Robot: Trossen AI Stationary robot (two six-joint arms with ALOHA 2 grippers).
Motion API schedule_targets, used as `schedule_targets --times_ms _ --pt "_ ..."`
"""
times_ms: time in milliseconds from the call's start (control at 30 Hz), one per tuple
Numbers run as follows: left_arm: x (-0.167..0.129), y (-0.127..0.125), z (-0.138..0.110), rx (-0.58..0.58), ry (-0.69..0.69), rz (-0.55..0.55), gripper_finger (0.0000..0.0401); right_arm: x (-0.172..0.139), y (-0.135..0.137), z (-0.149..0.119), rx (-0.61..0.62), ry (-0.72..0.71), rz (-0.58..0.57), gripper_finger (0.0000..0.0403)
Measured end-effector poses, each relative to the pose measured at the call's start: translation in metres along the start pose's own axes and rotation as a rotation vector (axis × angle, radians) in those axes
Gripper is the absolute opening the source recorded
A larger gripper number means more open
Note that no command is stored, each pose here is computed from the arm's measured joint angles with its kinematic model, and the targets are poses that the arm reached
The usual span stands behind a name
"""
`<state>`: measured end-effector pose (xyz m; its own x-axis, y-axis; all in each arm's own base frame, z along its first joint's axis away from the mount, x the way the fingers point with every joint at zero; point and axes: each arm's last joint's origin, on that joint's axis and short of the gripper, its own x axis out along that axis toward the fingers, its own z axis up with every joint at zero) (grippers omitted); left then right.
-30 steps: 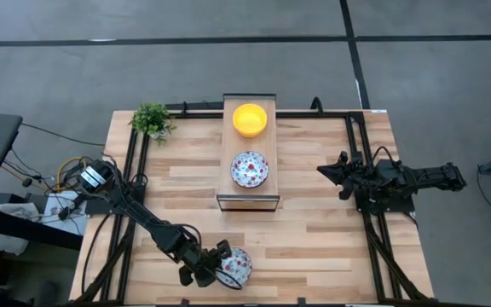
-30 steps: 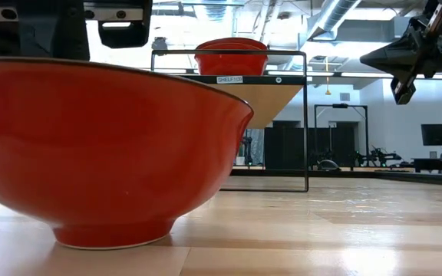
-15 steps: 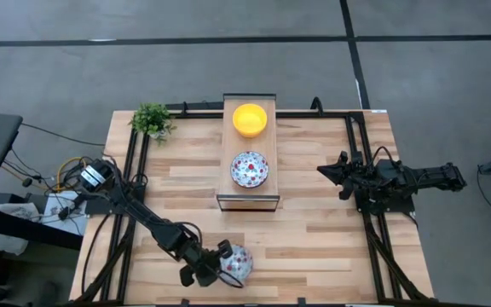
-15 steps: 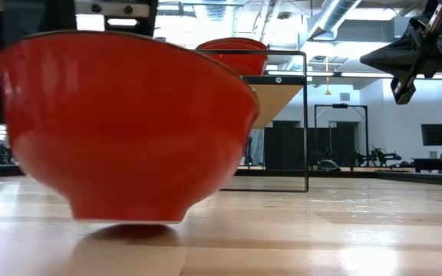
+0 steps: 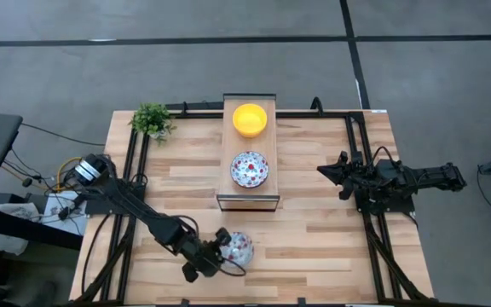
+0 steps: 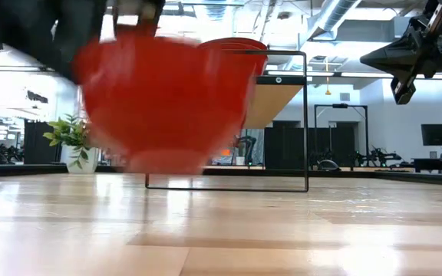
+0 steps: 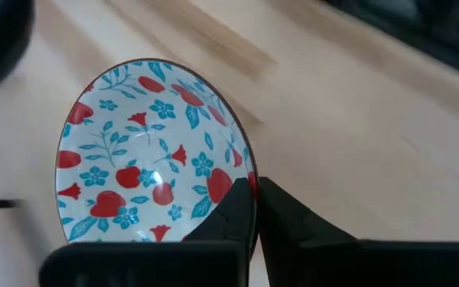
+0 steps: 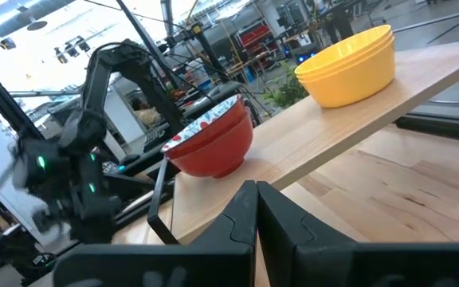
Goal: Pick & Place Mini bowls
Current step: Stack the white patterned bowl on top of the white patterned bowl on the shelf
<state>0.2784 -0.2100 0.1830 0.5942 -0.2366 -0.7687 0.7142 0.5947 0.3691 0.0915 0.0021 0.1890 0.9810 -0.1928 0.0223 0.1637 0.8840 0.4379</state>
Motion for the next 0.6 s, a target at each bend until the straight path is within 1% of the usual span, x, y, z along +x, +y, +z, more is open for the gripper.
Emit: schedule_targets --times_ms 100,200,267,467,600 --pt "-0.023 0.011 0.007 -0.071 -0.055 0.080 0.0009 0.000 0.000 0.000 0.000 0.000 0.000 0.0000" --pt "-0.045 0.020 0.010 -0.150 -0.097 0.107 0.0009 0.000 0.000 0.000 0.000 0.000 0.000 0.0000" --pt "-0.062 0.026 0.013 -0.215 -0.150 0.137 0.0009 0.000 0.000 0.000 0.000 0.000 0.000 0.0000" --pt "-0.103 0.040 0.017 -0.386 -0.243 0.281 0.0009 0.000 0.000 0.000 0.000 0.000 0.000 0.0000" --pt "-0.125 0.052 0.032 -0.443 -0.317 0.374 0.0009 0.000 0.000 0.000 0.000 0.000 0.000 0.0000"
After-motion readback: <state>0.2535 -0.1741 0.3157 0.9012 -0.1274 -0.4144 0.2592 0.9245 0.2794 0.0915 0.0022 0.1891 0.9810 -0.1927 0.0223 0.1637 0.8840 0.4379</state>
